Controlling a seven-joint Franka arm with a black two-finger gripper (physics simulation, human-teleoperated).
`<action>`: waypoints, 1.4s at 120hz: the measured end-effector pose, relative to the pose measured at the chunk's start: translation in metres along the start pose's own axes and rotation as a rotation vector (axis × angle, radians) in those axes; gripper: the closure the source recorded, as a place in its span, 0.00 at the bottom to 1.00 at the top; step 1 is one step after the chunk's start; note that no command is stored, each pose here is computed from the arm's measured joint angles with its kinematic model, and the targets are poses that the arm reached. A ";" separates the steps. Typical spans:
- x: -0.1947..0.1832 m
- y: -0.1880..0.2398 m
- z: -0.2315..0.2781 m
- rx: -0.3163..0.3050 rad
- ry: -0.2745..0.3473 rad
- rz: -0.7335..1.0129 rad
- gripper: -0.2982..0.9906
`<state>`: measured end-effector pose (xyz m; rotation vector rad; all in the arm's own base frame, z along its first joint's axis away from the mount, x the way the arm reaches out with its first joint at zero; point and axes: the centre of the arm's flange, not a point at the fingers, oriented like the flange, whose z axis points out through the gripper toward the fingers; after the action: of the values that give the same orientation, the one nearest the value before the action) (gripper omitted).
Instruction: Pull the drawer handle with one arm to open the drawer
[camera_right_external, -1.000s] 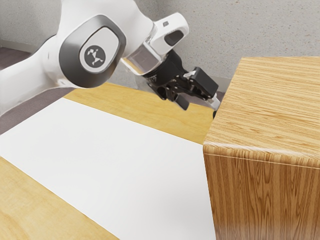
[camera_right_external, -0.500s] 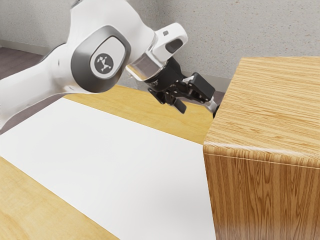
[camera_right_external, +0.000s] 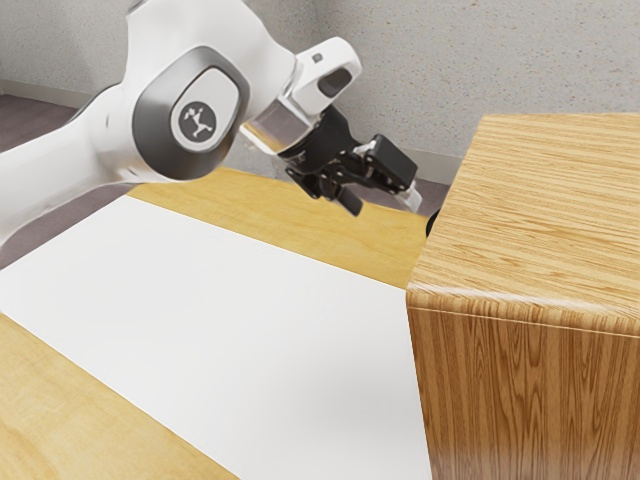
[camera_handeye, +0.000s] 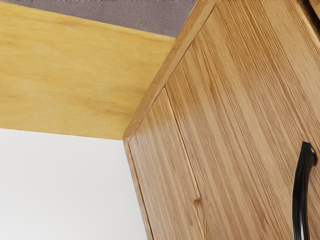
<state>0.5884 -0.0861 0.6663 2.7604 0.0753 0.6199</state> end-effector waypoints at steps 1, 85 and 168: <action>0.000 0.000 0.000 0.000 0.000 0.000 0.23; -0.008 0.026 0.004 -0.017 -0.010 0.044 0.23; -0.004 0.017 0.001 0.011 0.004 0.042 0.23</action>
<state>0.5852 -0.1028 0.6696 2.7779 0.0210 0.6378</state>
